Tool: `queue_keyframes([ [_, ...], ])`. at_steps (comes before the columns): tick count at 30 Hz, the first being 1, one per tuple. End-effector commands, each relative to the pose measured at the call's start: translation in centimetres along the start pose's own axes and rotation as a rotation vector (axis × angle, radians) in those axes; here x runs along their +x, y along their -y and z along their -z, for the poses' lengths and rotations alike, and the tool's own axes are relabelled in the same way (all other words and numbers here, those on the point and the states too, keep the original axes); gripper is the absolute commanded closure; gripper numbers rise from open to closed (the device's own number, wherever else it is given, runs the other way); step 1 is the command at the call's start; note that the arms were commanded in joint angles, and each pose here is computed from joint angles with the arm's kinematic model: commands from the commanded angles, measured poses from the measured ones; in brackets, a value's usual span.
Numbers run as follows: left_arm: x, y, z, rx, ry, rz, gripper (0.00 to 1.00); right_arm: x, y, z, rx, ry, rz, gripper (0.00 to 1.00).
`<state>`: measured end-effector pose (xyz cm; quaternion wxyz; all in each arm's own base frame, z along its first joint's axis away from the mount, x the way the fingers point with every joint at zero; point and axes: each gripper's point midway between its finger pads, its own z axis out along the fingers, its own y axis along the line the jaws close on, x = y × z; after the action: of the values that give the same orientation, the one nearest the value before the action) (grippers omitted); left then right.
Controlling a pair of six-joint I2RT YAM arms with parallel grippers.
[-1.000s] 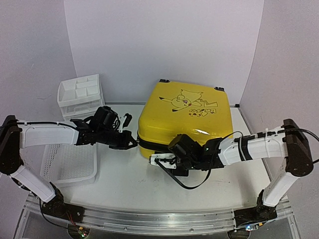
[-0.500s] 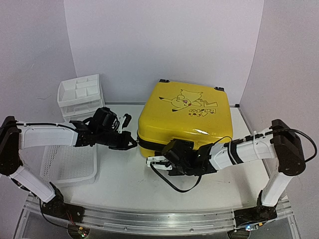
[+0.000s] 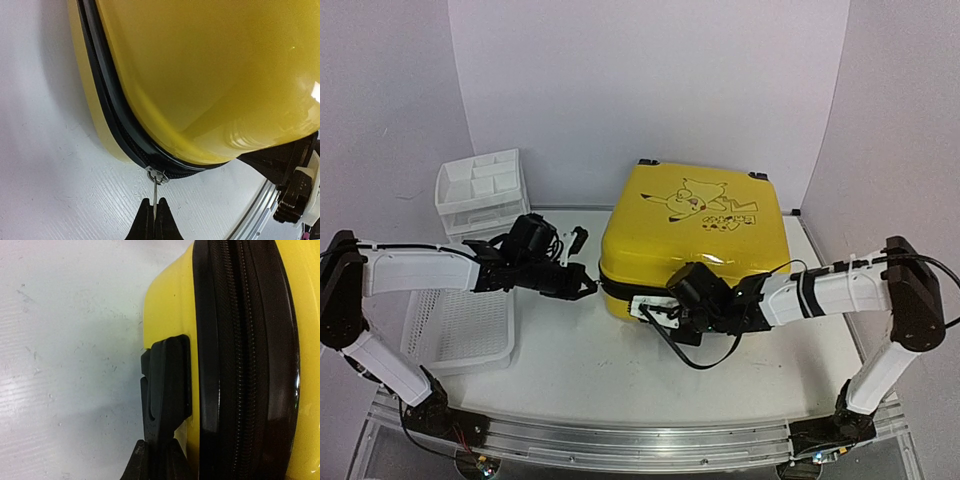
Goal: Open, take out, and arrange the luggage
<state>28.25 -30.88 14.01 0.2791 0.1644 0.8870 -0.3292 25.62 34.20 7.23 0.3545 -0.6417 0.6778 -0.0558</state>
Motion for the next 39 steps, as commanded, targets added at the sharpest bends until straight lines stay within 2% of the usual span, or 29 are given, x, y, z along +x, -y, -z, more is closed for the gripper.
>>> queue_keyframes([
  [1,-4.6,-1.6,0.6,-0.07,0.084,-0.048,1.0,12.6,-2.8,2.7,-0.203,-0.369,-0.009,1.0],
  [4,-5.8,-2.1,0.1,-0.096,0.077,-0.073,1.0,15.0,-3.3,4.2,-0.234,-0.41,-0.057,1.0],
  [8,-7.9,-2.5,-0.6,-0.1,0.091,-0.102,1.0,18.0,-4.4,6.1,-0.252,-0.476,0.011,1.0],
  [15,-12.1,-3.0,-4.2,-0.139,0.125,-0.208,1.0,18.5,-3.8,7.3,-0.21,-0.469,-0.043,1.0],
  [18,-15.2,-4.1,-5.2,-0.195,0.18,-0.23,1.0,19.4,-3.7,7.8,-0.182,-0.485,-0.039,1.0],
  [24,-22.2,-7.2,-7.7,-0.284,0.291,-0.253,1.0,19.1,-2.7,8.2,-0.12,-0.4,-0.08,1.0],
  [30,-28.6,-10.5,-9.9,-0.383,0.443,-0.207,1.0,19.1,-1.7,8.7,-0.039,-0.346,-0.149,1.0],
  [33,-31.4,-10.9,-10.8,-0.339,0.525,-0.186,1.0,18.5,-1.0,9.4,0.005,-0.29,-0.179,1.0],
  [35,-32.2,-11.1,-12.7,-0.246,0.551,-0.171,1.0,18.0,-0.8,9.7,0.014,-0.253,-0.189,1.0],
  [36,-33.4,-9.9,-12.4,-0.191,0.585,-0.188,1.0,17.6,-0.9,9.8,0.004,-0.231,-0.193,1.0],
  [39,-33.6,-9.0,-14.4,-0.075,0.613,-0.188,1.0,17.1,-0.9,9.8,-0.001,-0.204,-0.228,1.0],
])
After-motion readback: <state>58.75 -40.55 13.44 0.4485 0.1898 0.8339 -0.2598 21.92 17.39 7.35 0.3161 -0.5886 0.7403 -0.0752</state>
